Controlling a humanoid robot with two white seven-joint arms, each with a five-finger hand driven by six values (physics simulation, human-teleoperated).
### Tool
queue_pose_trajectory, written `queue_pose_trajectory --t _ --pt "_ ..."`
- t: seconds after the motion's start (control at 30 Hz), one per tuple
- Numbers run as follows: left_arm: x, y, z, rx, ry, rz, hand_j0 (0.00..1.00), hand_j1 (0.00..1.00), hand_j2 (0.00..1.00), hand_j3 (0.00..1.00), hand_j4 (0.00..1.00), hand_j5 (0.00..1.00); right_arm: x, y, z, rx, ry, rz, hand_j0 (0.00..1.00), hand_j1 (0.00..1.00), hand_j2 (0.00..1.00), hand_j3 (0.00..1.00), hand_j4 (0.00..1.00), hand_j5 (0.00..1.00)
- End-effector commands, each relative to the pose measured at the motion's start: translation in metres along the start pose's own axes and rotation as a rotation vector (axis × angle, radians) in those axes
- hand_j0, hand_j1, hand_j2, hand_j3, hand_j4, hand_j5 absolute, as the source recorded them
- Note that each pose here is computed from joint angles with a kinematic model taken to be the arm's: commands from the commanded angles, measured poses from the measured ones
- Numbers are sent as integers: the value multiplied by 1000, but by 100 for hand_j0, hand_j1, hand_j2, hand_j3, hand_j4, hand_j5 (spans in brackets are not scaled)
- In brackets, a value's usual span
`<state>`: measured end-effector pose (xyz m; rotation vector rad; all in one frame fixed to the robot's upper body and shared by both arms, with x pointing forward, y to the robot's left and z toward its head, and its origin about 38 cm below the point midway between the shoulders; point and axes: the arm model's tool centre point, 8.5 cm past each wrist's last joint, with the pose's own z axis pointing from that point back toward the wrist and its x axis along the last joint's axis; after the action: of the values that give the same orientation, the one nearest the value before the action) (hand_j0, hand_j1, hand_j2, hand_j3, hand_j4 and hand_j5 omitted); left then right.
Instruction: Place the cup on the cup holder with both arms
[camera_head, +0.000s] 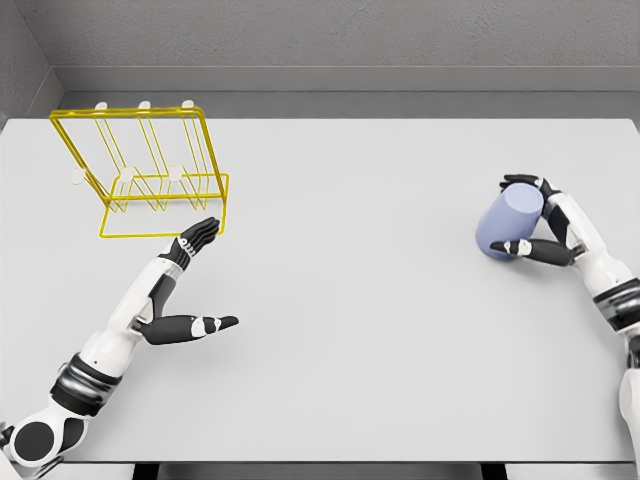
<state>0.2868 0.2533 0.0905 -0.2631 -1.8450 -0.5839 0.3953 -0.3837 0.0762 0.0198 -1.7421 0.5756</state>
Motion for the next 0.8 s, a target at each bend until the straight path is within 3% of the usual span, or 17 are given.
queue_pose_trajectory --t 0.0,0.17,0.27,0.6,0.77 --pt "0 1 0 0 -1 -2 100 100 100 100 100 100 4 0 -2 2 -15 2 61 61 61 61 61 61" --pt "0 -1 3 -4 5 0 100 100 100 100 100 100 13 1 -5 8 -40 12 61 61 61 61 61 61" --pt "0 0 3 -4 6 -1 100 100 100 100 100 100 27 -1 -10 4 -91 11 61 61 61 61 61 61" --pt "2 6 1 27 -4 -7 100 100 100 100 100 100 70 30 -32 121 -233 16 61 61 61 61 61 61" --pt "1 4 3 27 2 -3 100 100 100 100 100 100 86 50 -38 217 -276 27 61 61 61 61 61 61"
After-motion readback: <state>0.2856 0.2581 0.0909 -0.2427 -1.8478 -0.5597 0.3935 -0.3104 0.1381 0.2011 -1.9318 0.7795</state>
